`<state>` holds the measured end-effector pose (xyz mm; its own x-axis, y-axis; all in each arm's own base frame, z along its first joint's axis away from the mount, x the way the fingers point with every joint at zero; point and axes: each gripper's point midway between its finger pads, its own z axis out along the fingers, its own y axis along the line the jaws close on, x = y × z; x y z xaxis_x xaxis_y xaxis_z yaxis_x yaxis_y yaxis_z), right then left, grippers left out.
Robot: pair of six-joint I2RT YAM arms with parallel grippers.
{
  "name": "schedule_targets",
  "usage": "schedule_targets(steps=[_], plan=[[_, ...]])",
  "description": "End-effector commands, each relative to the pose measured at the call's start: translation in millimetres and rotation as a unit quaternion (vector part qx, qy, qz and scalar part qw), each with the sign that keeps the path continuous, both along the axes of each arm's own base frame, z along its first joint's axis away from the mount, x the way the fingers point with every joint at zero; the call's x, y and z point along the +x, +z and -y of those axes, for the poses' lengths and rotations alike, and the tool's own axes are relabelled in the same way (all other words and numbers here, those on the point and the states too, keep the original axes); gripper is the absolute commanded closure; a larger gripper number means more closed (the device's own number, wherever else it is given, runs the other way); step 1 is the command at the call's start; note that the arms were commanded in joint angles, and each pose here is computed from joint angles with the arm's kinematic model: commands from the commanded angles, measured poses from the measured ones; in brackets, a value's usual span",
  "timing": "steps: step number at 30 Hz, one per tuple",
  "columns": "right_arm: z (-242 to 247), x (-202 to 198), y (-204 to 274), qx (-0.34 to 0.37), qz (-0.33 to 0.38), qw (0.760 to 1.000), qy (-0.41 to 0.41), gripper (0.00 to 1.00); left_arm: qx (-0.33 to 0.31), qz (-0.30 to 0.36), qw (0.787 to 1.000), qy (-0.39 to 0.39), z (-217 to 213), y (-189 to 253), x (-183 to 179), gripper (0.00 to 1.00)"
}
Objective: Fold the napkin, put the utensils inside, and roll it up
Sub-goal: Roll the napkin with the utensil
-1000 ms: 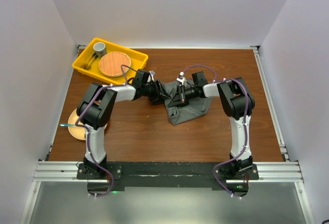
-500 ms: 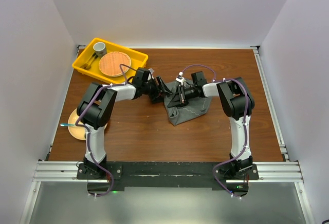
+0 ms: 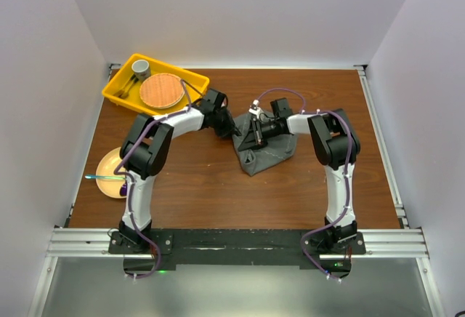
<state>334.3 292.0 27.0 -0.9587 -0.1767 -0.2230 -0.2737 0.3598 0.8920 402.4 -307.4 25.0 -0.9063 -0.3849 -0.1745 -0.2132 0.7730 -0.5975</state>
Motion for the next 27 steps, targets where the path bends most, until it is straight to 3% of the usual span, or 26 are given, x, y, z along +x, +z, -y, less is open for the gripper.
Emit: schedule_targets(steps=[1,4,6,7,10,11,15,18,21,22,27], plan=[[-2.0,4.1,0.1,-0.019,0.055,0.998,0.022,1.0,0.131,-0.07,0.989,0.023,-35.1,-57.9,-19.3,0.91],[2.4,3.5,-1.5,-0.045,0.064,0.997,0.024,1.0,0.161,-0.077,0.984,0.02,-42.2,-57.3,-17.4,1.0],[8.8,6.5,0.4,-0.085,0.079,0.993,0.019,0.98,0.173,-0.088,0.981,0.011,-46.0,-56.4,-22.1,1.0],[10.2,7.7,1.6,-0.107,0.086,0.99,0.015,0.82,0.174,-0.09,0.981,0.01,-46.3,-54.4,-21.7,1.0],[15.6,12.3,18.6,-0.168,0.127,0.977,0.006,0.65,0.173,-0.112,0.979,0.004,-46.5,-53.1,-32.2,1.0],[18.1,12.8,24.6,-0.187,0.138,0.973,0.002,0.55,0.169,-0.12,0.978,-0.002,-45.2,-54.1,-36.6,1.0],[27.0,17.6,47.3,-0.237,0.188,0.953,-0.011,0.43,0.171,-0.161,0.972,-0.02,-47.4,-62.3,-53.4,1.0],[30.4,14.9,63.1,-0.274,0.249,0.929,-0.004,0.35,0.174,-0.165,0.97,-0.027,-48.9,-63.2,-58.0,1.0],[31.1,11.8,72.3,-0.329,0.32,0.888,0.005,0.32,0.175,-0.169,0.97,-0.029,-48.3,-61.3,-58.2,1.0],[31.6,13.6,73.4,-0.365,0.346,0.864,-0.003,0.32,0.175,-0.172,0.969,-0.03,-48.1,-60.7,-58.3,1.0],[22.2,5.3,103.9,-0.396,0.437,0.807,-0.039,0.3,0.175,-0.189,0.966,-0.034,-46.8,-59.3,-61.8,1.0]])
